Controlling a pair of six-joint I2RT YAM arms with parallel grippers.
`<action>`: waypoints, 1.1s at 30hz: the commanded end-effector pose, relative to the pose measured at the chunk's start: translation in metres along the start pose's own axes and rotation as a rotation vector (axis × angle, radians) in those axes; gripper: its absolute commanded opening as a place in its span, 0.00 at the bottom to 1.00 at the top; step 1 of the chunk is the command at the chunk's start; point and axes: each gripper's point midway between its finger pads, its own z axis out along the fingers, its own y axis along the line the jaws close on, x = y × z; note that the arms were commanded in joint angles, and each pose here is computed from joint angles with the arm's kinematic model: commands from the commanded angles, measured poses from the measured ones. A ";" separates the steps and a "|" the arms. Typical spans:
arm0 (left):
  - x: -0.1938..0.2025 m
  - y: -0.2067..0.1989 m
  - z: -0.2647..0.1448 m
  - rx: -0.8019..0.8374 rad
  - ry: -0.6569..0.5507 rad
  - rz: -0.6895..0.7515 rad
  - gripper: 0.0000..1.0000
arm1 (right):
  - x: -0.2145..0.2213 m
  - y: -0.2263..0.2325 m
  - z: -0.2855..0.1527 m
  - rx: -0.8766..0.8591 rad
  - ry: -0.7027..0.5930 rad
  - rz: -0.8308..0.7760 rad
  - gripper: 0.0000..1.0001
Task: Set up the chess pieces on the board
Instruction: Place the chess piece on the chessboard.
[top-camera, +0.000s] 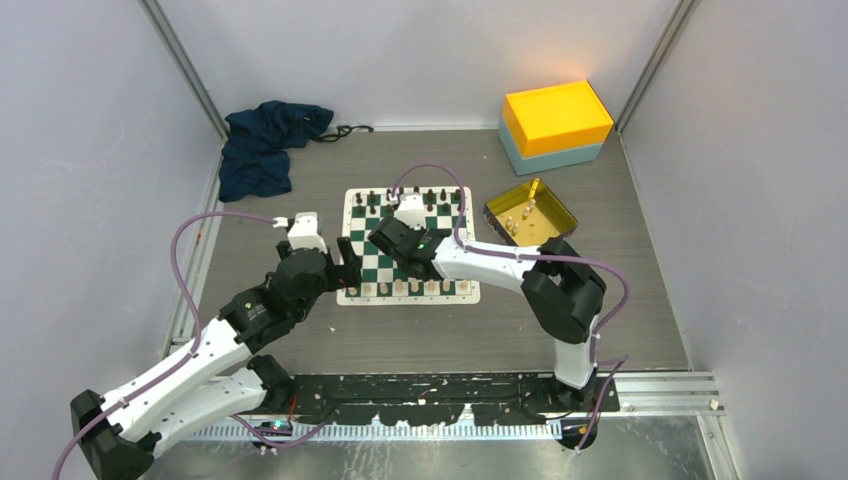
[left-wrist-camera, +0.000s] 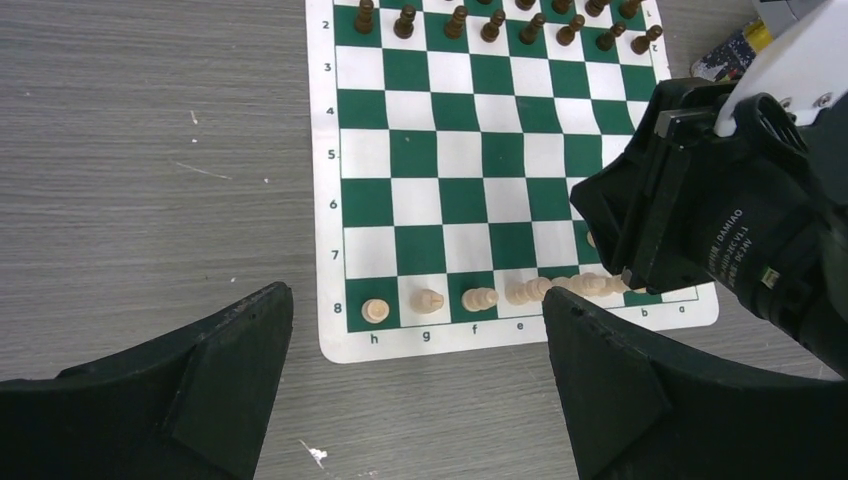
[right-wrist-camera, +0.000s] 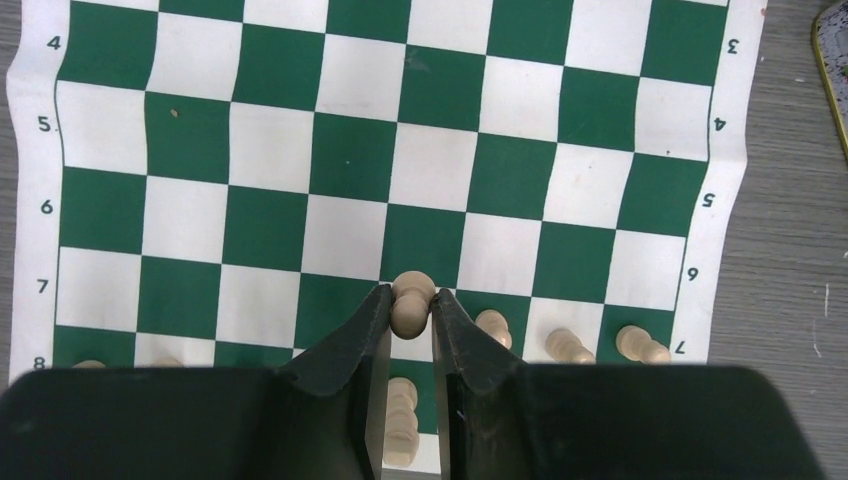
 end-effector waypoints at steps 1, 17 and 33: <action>-0.001 0.002 -0.001 -0.001 -0.018 -0.013 0.95 | -0.019 0.013 -0.002 0.001 -0.056 0.068 0.01; 0.000 0.001 0.001 -0.003 -0.014 -0.005 0.95 | 0.011 0.014 0.014 0.002 -0.012 0.077 0.01; 0.001 0.001 0.001 -0.004 -0.014 -0.002 0.95 | 0.023 0.013 0.011 -0.012 0.030 0.112 0.01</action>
